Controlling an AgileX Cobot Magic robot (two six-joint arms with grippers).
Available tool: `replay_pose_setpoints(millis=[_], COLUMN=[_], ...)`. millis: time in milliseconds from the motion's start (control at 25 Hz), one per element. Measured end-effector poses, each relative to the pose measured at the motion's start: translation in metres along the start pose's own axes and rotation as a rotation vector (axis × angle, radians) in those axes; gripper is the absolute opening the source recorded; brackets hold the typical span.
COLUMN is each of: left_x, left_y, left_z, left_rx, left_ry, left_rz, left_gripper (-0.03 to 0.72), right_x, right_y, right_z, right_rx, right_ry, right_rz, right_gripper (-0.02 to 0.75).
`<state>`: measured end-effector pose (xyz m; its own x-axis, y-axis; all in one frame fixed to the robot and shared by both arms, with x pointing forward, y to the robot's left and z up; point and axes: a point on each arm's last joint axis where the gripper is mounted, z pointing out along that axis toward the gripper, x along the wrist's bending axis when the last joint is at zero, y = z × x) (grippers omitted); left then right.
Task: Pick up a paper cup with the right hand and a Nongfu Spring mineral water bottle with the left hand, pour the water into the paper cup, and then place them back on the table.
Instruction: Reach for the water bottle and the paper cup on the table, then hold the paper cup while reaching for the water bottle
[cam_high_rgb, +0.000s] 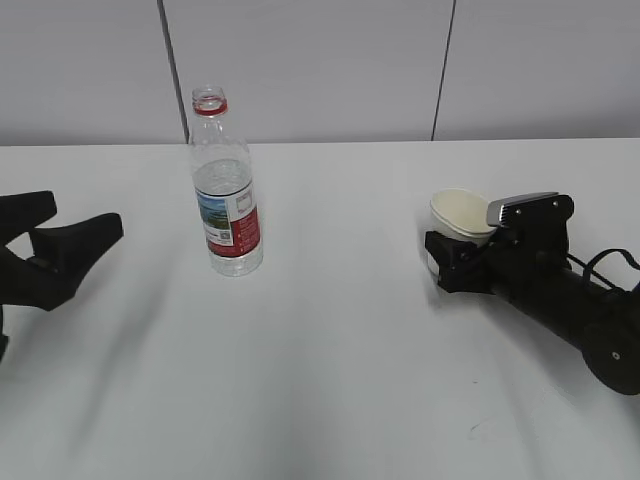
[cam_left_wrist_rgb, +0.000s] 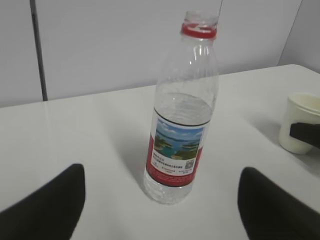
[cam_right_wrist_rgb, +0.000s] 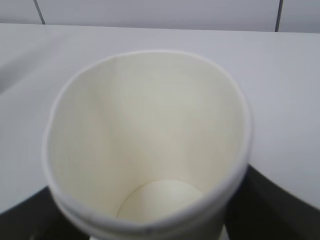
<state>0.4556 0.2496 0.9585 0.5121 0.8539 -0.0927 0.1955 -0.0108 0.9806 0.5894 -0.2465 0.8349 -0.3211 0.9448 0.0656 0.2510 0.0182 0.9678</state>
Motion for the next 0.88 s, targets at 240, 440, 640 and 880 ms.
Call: replay_pose_setpoints(millis=[240, 440, 640, 880], left_x=[0.014, 0.023, 0.017, 0.010], left_y=[-0.022, -0.033, -0.042, -0.052], left_z=[0.032, 0.066, 0.103, 0.137], left_rx=[0.019, 0.026, 0.028, 0.012], left_ry=[-0.050, -0.099, -0.166, -0.151], left_rz=[0.009, 0.019, 0.033, 0.001], left_gripper=[0.583, 0.583, 0.585, 0.585], right_x=[0.000, 0.000, 0.000, 0.000], right_y=[0.000, 0.000, 0.000, 0.000], right_z=[0.000, 0.000, 0.000, 0.000], right_rx=[-0.002, -0.002, -0.002, -0.002], right_ry=[0.000, 0.000, 0.000, 0.000], right_rz=[0.002, 0.002, 0.002, 0.002], right_gripper=[0.509, 0.508, 0.508, 0.508])
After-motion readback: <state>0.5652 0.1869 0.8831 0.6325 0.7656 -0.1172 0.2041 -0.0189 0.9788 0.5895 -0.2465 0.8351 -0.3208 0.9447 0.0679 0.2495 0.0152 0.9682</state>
